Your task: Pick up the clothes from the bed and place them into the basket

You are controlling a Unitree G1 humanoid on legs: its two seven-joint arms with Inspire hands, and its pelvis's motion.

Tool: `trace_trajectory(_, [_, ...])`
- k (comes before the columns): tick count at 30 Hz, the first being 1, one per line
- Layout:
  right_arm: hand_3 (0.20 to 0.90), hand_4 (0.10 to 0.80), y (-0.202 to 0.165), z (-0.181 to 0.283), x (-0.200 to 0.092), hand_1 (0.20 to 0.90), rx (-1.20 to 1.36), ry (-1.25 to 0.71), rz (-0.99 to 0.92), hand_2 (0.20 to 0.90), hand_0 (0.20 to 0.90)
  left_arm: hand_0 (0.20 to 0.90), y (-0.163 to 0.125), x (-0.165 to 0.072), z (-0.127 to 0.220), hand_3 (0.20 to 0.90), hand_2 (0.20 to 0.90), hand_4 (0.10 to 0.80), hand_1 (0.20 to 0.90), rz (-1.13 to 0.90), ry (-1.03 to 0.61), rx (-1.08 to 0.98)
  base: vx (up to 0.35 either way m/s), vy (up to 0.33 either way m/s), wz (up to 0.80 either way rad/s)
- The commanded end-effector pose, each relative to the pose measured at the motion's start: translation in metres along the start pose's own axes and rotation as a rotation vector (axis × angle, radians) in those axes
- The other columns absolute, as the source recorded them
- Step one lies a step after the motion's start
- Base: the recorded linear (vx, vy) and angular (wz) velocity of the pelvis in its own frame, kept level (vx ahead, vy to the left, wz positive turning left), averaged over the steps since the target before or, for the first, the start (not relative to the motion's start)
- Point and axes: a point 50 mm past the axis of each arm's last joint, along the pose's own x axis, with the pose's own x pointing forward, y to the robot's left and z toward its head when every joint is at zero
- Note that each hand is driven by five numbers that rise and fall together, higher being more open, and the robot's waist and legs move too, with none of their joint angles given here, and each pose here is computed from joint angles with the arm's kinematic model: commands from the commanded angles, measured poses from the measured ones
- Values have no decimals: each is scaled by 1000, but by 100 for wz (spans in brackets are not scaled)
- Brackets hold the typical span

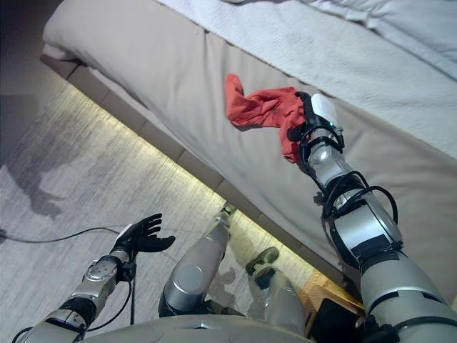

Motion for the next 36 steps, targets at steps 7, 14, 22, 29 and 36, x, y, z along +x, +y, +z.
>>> trace_trajectory(7, [900, 800, -55, -5, 17, 900, -156, 135, -75, 900, 900, 900, 20, -19, -11, 900, 900, 800, 900, 45, -46, -75, -16, 38, 2])
trace_trajectory(14, [439, 339, -58, -18, 17, 505, -7, 272, -4, 505, 505, 900, 16, -19, -10, 900, 900, 800, 900, 24, -47, -127, -19, -13, 1])
trace_trajectory(22, [200, 100, -74, -15, 19, 300, 60, 221, -48, 300, 300, 900, 23, -21, -5, 900, 900, 800, 900, 49, -79, -131, 12, -34, 5])
trace_trajectory(29, [200, 100, -86, -15, 20, 300, 88, 210, -96, 300, 300, 900, 25, -22, -3, 900, 900, 800, 900, 53, -83, -115, 6, -39, 1])
trace_trajectory(36, [200, 100, -88, -18, 18, 300, 123, 179, -112, 300, 300, 900, 28, -24, -4, 900, 900, 800, 900, 67, -88, -95, 1, -43, 0])
